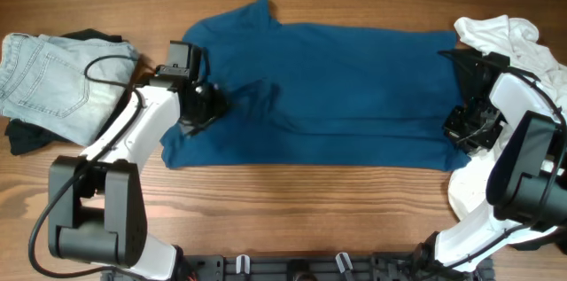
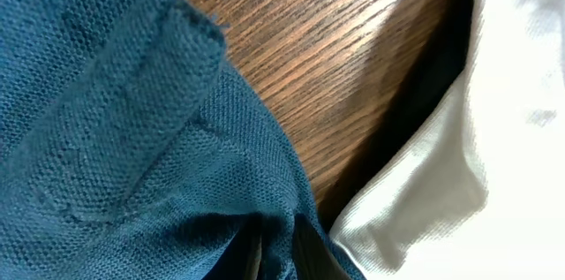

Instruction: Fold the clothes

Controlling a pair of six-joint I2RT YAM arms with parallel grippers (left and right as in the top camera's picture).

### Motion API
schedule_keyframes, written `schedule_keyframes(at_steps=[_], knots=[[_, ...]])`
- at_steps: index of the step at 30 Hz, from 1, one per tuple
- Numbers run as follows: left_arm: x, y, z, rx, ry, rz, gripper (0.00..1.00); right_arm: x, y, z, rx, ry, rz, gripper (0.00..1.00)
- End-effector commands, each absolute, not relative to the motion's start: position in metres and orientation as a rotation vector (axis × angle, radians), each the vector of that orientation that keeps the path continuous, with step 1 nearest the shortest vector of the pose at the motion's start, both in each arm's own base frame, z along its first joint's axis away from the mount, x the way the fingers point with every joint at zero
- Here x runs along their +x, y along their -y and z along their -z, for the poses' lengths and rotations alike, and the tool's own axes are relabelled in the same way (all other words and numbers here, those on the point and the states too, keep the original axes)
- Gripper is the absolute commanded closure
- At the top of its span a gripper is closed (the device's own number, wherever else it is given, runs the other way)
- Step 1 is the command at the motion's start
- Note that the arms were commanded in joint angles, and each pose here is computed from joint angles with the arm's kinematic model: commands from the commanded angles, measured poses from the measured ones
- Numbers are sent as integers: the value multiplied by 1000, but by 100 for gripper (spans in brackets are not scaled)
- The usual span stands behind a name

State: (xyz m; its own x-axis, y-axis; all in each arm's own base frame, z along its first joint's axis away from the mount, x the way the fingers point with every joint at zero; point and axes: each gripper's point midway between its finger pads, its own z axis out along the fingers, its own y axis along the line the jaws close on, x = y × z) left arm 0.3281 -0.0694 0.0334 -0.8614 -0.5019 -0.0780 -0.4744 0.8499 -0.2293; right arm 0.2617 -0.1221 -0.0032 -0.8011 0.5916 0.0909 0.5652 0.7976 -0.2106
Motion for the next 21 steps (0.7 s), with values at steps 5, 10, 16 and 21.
schedule_keyframes(at_steps=[5,10,16,21], knots=[[280,33,22,-779,-2915,45,40,287,65,27,-694,2933,267,85],[224,27,30,-838,-3097,-71,40,239,85,21,-828,2721,-33,85],[192,16,18,-1021,-3158,-131,41,213,105,11,-938,2593,-283,82],[206,3,2,-1023,-3066,-54,40,242,113,-2,-1033,2716,-280,66]])
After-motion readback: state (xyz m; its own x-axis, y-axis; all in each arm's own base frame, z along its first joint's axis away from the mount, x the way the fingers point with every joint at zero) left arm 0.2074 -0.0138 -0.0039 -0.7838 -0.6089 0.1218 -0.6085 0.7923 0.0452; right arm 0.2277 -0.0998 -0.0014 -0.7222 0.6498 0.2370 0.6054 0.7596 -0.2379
